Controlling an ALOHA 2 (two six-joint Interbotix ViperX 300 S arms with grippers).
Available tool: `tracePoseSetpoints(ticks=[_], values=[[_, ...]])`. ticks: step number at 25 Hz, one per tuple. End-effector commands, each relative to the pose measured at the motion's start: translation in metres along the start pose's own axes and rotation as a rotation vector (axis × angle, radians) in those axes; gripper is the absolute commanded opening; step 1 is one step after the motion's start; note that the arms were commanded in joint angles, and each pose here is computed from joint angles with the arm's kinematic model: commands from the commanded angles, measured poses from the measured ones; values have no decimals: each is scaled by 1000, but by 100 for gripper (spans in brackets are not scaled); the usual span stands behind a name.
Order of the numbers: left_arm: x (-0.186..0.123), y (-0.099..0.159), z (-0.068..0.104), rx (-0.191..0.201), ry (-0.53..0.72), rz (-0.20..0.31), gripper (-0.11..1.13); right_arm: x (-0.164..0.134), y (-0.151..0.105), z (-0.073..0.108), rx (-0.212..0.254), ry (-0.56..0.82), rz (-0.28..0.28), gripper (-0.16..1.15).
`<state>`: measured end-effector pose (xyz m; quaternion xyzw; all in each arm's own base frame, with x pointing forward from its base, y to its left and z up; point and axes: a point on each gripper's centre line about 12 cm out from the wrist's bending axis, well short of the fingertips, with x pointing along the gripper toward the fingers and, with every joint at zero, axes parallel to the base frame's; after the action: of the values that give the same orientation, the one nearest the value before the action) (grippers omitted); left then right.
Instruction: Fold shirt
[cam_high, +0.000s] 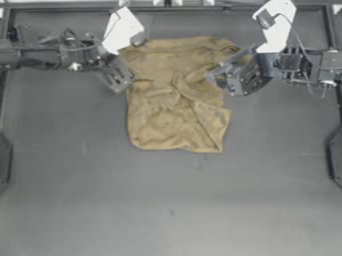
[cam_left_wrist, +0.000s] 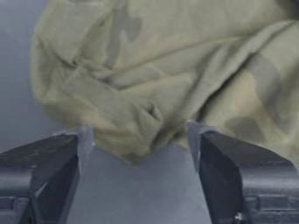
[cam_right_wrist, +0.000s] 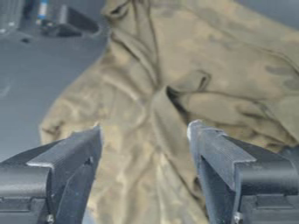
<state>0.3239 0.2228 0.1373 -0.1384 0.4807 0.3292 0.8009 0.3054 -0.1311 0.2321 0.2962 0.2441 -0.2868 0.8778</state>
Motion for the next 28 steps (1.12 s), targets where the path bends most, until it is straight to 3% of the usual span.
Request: tracePoseSetpoints(ticks=[1,4,6,10,12,16,21,28], values=[[-5,6,14,-9,-37,8,91,-7,6,8,1,-36,28,91],[2,6,14,-6,-25,12,80,-7,5,8,-2,-36,28,91],[5,6,12,-5,-15,13,65,-7,6,8,-1,-36,31,91],[8,6,9,19,2,26,8,-7,9,7,-4,-41,45,91],[8,5,9,49,-2,34,-10,-8,11,7,-7,-44,53,91],[4,4,12,55,-6,40,9,-7,11,6,-8,-42,54,91],[-16,-3,33,63,-73,31,2,-7,9,3,-8,-34,48,91],[-37,-18,70,82,-173,9,1,-12,6,0,-3,-34,47,91]])
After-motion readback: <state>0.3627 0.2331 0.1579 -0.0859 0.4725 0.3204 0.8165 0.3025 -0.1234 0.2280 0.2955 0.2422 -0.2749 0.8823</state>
